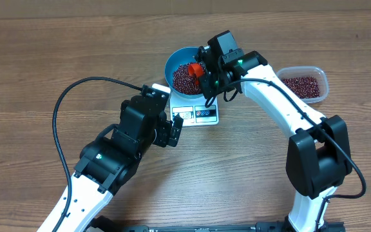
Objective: Scoop item into bowl and weigh 150g on scale
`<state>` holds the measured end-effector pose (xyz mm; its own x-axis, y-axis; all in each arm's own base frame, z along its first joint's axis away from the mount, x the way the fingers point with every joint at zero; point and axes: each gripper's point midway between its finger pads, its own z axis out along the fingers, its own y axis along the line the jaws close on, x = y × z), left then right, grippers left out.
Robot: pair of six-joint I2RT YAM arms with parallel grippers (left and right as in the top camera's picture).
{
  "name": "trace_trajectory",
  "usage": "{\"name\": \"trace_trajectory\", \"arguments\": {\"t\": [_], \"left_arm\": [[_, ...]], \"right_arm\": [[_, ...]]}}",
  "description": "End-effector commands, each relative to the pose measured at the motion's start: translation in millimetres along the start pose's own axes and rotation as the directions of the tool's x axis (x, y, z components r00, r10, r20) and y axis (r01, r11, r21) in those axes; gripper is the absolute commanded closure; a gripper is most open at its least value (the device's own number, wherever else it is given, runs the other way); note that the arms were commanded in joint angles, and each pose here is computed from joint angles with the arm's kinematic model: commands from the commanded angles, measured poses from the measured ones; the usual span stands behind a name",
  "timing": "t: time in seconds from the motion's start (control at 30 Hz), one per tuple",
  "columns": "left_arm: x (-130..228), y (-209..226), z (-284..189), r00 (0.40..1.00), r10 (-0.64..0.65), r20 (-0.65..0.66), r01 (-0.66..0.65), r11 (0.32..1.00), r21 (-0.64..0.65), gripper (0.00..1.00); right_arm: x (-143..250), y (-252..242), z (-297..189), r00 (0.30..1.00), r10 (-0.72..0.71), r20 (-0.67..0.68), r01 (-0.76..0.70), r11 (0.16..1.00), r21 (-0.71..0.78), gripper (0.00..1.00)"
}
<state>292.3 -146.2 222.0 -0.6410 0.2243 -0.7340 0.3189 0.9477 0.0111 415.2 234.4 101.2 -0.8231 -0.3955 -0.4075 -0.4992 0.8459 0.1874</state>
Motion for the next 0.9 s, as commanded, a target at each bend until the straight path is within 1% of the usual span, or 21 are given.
{"name": "trace_trajectory", "arguments": {"t": [0.0, 0.27, 0.37, 0.87], "left_arm": [[0.6, 0.2, 1.6, 1.0, 0.002, -0.002, -0.002, 1.0, -0.01, 0.0], [0.6, 0.2, 1.6, 1.0, 0.002, -0.002, -0.002, 1.0, -0.01, 0.01], [0.5, 0.2, 1.6, 1.0, 0.002, -0.002, -0.002, 1.0, -0.01, 0.0], [0.6, 0.2, 1.6, 1.0, 0.002, -0.002, -0.002, 1.0, -0.01, 0.01]], "right_arm": [[-23.7, 5.7, -37.4, 0.994, -0.021, 0.103, 0.02, 1.0, 0.009, 0.97], [-30.6, 12.7, -62.7, 0.988, -0.032, 0.153, 0.032, 0.999, 0.002, 0.97], [-31.2, 16.7, -65.2, 0.987, -0.032, 0.159, 0.036, 0.999, -0.019, 0.97], [-29.2, 17.7, -65.8, 0.988, -0.034, 0.148, 0.037, 0.999, -0.016, 0.97]]}}
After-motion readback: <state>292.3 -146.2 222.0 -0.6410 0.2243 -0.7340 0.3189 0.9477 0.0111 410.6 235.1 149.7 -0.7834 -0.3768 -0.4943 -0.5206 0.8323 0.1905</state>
